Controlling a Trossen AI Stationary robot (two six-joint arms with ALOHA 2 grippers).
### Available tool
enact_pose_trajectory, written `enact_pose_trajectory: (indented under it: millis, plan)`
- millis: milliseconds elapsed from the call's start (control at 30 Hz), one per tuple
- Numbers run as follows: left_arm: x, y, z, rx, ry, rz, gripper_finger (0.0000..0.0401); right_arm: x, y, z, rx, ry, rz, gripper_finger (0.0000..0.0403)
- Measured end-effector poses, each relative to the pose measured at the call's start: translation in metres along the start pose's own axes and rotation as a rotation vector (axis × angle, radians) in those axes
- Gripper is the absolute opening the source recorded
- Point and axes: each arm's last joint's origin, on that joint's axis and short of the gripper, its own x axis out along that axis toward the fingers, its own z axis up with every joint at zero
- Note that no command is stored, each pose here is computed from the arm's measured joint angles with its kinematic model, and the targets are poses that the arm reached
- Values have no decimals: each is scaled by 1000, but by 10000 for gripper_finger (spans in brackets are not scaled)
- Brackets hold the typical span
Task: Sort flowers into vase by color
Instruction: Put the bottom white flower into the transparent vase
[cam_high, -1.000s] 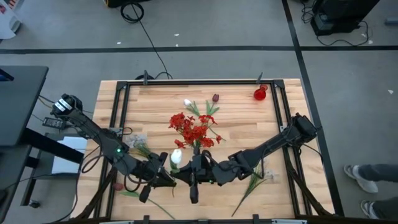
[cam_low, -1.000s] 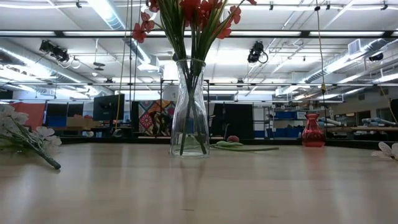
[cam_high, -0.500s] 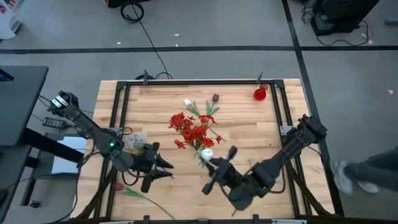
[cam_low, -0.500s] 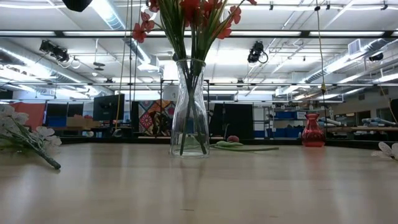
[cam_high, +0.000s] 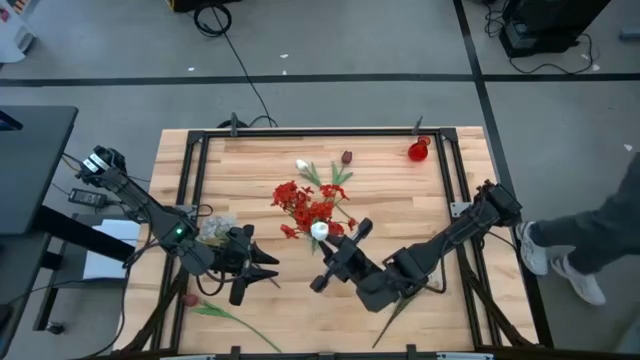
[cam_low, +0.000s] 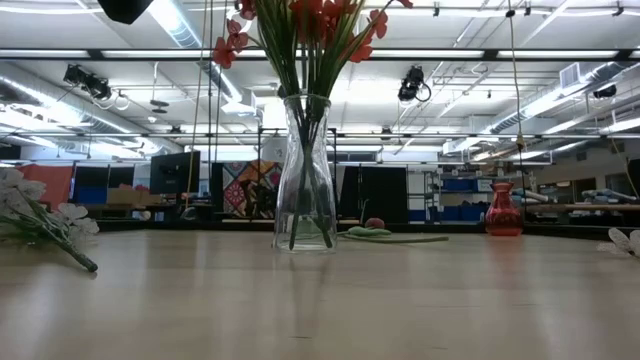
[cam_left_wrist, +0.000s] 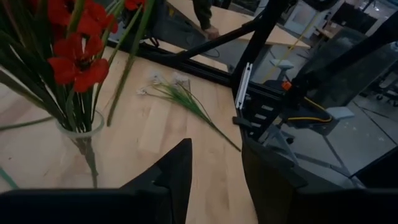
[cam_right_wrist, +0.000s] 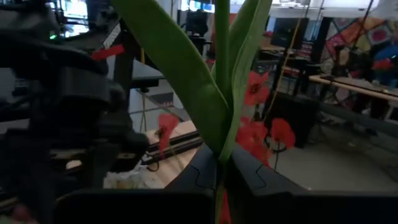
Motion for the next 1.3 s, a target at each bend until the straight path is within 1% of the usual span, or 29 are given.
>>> enact_pose_trajectory:
  millis: [100,233,333,400,533,633,700,767,867,933,1033,1100,1200,1233,1300]
  plan:
    - [0,0,-1,1,5,3,146,5,-2,0,-38,-1,-25,18]
    - [0,1,-2,2,16,11,146,12,-4,-1,-73,7,-22,18]
    - [0,2,-2,6,21,15,146,19,-5,-9,-77,21,-21,18]
    - [0,2,-2,7,23,15,146,24,-6,-15,-56,41,2,21]
    - [0,2,-3,7,25,15,146,29,-9,-29,57,96,19,67]
    - [0,2,-4,2,32,17,147,28,-10,-34,176,137,29,105]
    - [0,2,-5,6,40,22,147,27,-14,-34,247,184,64,125]
    - [0,3,-5,9,47,26,147,28,-16,-35,293,234,102,138]
    - [0,3,-5,8,47,25,147,27,-19,-37,349,300,135,146]
    - [0,3,-5,8,48,25,147,23,-23,-37,419,362,152,147]
    - [-1,3,-6,-6,57,31,147,19,-39,-33,571,513,138,148]
    - [-1,4,-8,-10,71,42,147,18,-52,-35,642,646,98,148]
    - [-1,6,-10,-29,93,61,147,15,-63,-42,657,797,29,148]
    - [-1,7,-11,-33,99,66,147,13,-65,-43,656,825,21,149]
    - [-1,8,-12,-37,109,74,147,7,-69,-39,667,835,20,149]
